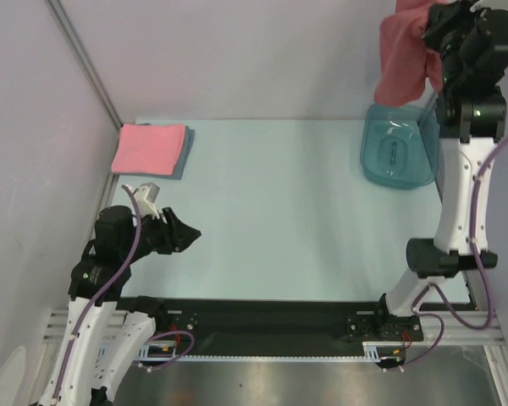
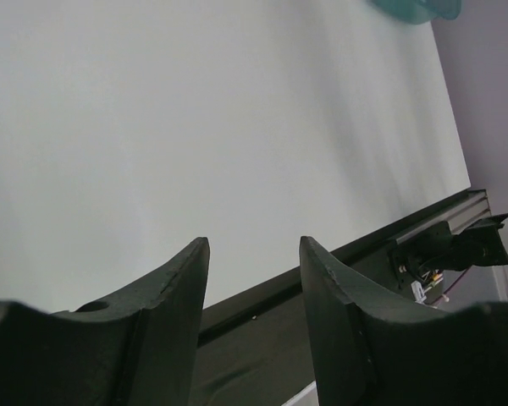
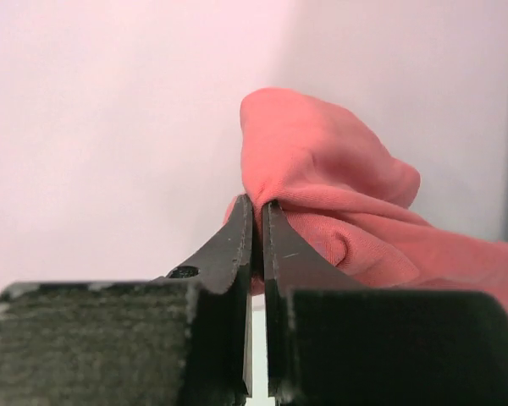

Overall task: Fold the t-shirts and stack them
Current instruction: Move the tshirt to the center of the board

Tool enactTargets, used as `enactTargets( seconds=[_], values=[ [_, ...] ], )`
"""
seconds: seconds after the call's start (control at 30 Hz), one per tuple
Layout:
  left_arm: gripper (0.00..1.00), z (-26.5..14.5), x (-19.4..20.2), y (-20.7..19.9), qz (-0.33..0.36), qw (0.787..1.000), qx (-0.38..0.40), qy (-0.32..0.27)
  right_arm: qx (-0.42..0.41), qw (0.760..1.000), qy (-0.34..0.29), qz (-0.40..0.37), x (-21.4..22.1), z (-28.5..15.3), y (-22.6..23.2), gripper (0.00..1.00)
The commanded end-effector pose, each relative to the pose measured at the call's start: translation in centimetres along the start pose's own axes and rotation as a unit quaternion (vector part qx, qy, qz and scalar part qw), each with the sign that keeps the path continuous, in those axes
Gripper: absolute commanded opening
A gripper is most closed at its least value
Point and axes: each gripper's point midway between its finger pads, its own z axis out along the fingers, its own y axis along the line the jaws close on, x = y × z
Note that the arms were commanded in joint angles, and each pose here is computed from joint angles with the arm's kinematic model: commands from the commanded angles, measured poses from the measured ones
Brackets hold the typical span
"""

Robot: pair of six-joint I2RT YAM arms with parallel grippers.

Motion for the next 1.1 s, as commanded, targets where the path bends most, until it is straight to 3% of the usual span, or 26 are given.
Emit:
enactTargets(
  seconds=[0.0,0.23,0.3,0.33,0.47,0.5,0.53,0.6,0.63,0.7,0.8,0.9,0.93,1.03,1.07],
  values=[
    [0.52,-1.9,-1.7,-2.5,0.009,0.999,0.035,-0.031,-0.055,0.991,-0.116,0.043,-10.0,-8.0,4.4,0.0],
    [0.53,-6.3,-4.5,-5.2,0.034,0.996,0.041,-0.073,-0.145,0.983,0.043,0.103,-3.5,-15.5,8.5,0.0],
    [0.53,-8.3,-5.5,-6.1,0.046,0.994,0.037,-0.095,-0.188,0.968,0.131,0.106,2.2,-17.1,10.7,0.05],
    [0.53,-8.9,-5.9,-6.1,0.051,0.993,0.029,-0.104,-0.188,0.962,0.154,0.122,3.5,-18.1,10.9,0.06],
    [0.54,-11.1,-6.5,-7.0,0.053,0.991,0.027,-0.122,-0.194,0.921,0.309,0.134,15.6,-19.6,13.2,0.17],
    [0.54,-11.1,-6.3,-7.0,0.051,0.991,0.028,-0.12,-0.201,0.905,0.355,0.121,19.3,-20.5,13.9,0.22],
    [0.54,-11.4,-6.0,-7.2,0.047,0.991,0.032,-0.122,-0.198,0.896,0.38,0.113,21.4,-20.7,14.0,0.37],
    [0.54,-11.3,-5.5,-7.0,0.04,0.992,0.032,-0.118,-0.174,0.869,0.454,0.097,26.9,-20.9,13.4,0.52],
    [0.54,-11.3,-5.1,-6.8,0.033,0.993,0.029,-0.114,-0.163,0.86,0.476,0.087,28.3,-21.1,13.1,0.68],
    [0.54,-11.3,-4.6,-6.2,0.025,0.994,0.015,-0.108,-0.141,0.843,0.517,0.055,30.4,-22.1,11.9,0.76],
    [0.55,-10.9,-3.7,-6.0,0.026,0.996,0.018,-0.084,-0.122,0.819,0.561,0.025,31.5,-24.7,9.7,0.76],
    [0.55,-9.8,-2.7,-5.2,0.018,0.999,0.008,-0.051,-0.068,0.766,0.639,0.012,33.8,-30.2,6.0,0.62],
    [0.55,-9.1,-2.2,-4.9,0.011,0.999,0.006,-0.038,-0.052,0.737,0.674,-0.006,35.7,-33.6,4.4,0.61],
    [0.54,-8.0,-1.9,-5.1,-0.009,0.999,0.025,-0.027,-0.064,0.716,0.695,-0.005,36.1,-39.0,3.7,0.59],
    [0.53,-7.3,-1.5,-4.8,-0.015,0.999,0.023,-0.018,-0.069,0.685,0.725,-0.024,37.6,-42.6,3.0,0.58]
  ],
)
